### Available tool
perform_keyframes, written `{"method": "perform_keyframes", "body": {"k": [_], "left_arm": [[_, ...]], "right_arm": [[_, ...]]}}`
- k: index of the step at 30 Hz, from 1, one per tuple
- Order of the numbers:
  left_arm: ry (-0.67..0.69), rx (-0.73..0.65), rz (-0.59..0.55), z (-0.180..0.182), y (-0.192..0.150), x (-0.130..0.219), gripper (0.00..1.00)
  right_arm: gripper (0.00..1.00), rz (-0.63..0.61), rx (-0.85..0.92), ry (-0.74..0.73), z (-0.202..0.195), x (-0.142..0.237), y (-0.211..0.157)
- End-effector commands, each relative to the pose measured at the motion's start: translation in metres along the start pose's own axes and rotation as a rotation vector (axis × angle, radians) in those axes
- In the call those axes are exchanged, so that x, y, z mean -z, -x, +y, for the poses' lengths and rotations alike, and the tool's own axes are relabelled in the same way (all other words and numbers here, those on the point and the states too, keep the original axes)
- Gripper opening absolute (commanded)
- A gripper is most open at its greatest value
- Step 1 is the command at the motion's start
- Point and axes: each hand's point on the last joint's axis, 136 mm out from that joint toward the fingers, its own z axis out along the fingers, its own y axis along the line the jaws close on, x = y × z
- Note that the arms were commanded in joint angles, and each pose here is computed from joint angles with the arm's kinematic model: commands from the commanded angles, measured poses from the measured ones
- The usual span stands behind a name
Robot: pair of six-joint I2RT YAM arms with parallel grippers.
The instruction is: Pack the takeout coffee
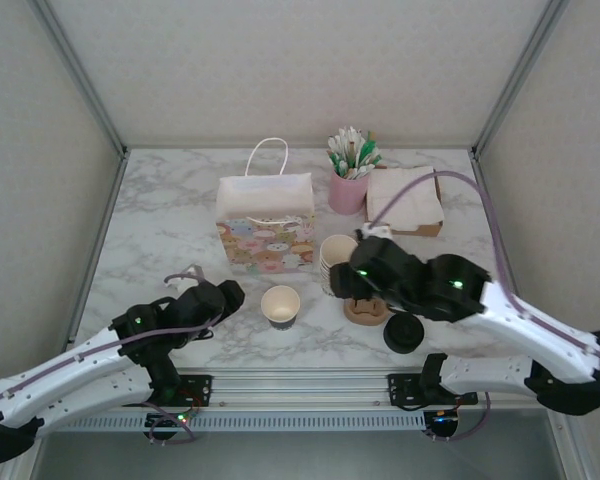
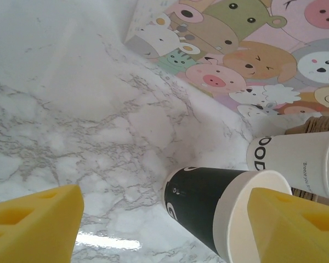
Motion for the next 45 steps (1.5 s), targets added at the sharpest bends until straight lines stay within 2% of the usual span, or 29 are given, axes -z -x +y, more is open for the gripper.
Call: {"method": "perform_keyframes", "body": {"k": [1, 6, 10, 14, 19, 26, 41, 45], "left_arm": [[-0.051, -0.067, 0.015, -0.023, -0.002, 0.000, 0.79], [-0.034, -0.128, 0.006, -0.029, 0.001, -0.002, 0.79], [-0.040, -0.155, 0.056, -0.032, -0.007, -0.003, 0.81], [-0.033, -0.174, 0.098, -0.026, -0.015, -0.004, 0.82], [-0.027, -0.171, 0.125, -0.016, -0.019, -0.002, 0.82], [-0.035, -0.146, 0.117, -0.004, -0.016, 0.003, 0.82], [-0.014, -0.119, 0.087, 0.002, -0.008, 0.006, 0.82], [-0.008, -0.109, 0.083, 0.004, -0.007, 0.005, 0.82]], "right_arm": [[0.81, 0.001, -0.190, -0.230, -0.067, 0.023, -0.018], [0.89, 0.022, -0.424, -0.444, -0.123, 0.043, -0.046], [0.92, 0.058, -0.586, -0.519, -0.143, 0.045, -0.068], [0.93, 0.161, -0.706, -0.525, -0.142, 0.019, -0.095], [0.89, 0.305, -0.819, -0.534, -0.136, -0.016, -0.122], [0.85, 0.383, -1.010, -0.536, -0.142, -0.054, -0.153], [0.91, 0.444, -1.088, -0.653, -0.165, -0.071, -0.165], [0.91, 0.449, -1.111, -0.644, -0.169, -0.075, -0.170]]}}
